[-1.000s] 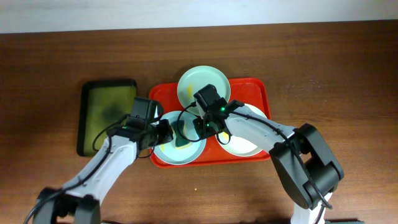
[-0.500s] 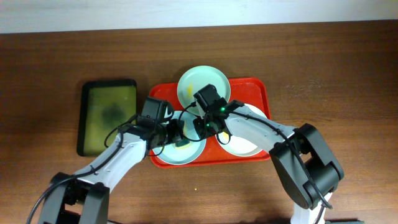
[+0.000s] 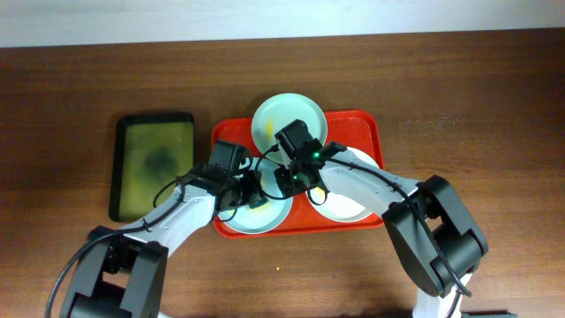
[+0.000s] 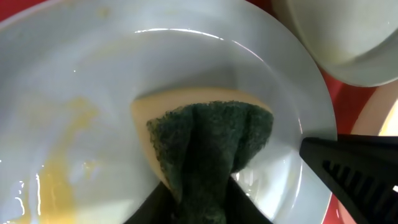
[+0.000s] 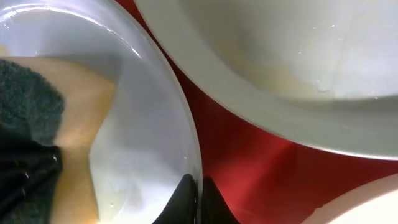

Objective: Clean dirty plates on tray and stack at the side
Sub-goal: 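Scrub the bottom-left plate with the sponge while the right gripper holds it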

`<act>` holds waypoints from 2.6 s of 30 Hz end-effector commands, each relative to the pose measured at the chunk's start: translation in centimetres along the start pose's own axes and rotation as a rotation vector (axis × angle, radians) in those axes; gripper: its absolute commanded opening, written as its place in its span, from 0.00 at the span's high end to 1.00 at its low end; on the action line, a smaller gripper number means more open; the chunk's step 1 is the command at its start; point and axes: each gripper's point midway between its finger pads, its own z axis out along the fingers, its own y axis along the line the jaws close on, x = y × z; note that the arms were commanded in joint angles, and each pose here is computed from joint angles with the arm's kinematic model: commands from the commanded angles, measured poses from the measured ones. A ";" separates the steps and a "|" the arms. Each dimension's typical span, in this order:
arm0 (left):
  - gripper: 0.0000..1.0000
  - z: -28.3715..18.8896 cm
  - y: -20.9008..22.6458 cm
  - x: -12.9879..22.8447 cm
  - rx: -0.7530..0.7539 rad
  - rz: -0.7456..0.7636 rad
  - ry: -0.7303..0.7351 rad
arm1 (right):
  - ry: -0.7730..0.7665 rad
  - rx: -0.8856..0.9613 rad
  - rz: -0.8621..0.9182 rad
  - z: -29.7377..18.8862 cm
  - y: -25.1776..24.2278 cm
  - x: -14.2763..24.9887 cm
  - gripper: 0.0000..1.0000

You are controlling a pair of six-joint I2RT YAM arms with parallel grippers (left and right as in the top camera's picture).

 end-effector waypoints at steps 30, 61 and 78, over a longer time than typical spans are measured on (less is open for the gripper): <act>1.00 -1.8 -0.8 -1.8 -0.022 0.021 0.027 | 0.023 0.015 -0.016 0.8 -0.2 0.6 0.95; 1.00 -6.7 8.1 -5.4 -0.484 -0.064 -0.141 | 0.023 0.016 -0.016 0.8 -0.3 0.6 0.95; 1.00 -0.8 -0.3 2.7 -0.119 0.036 0.151 | 0.022 0.016 -0.016 0.8 -0.3 0.6 0.95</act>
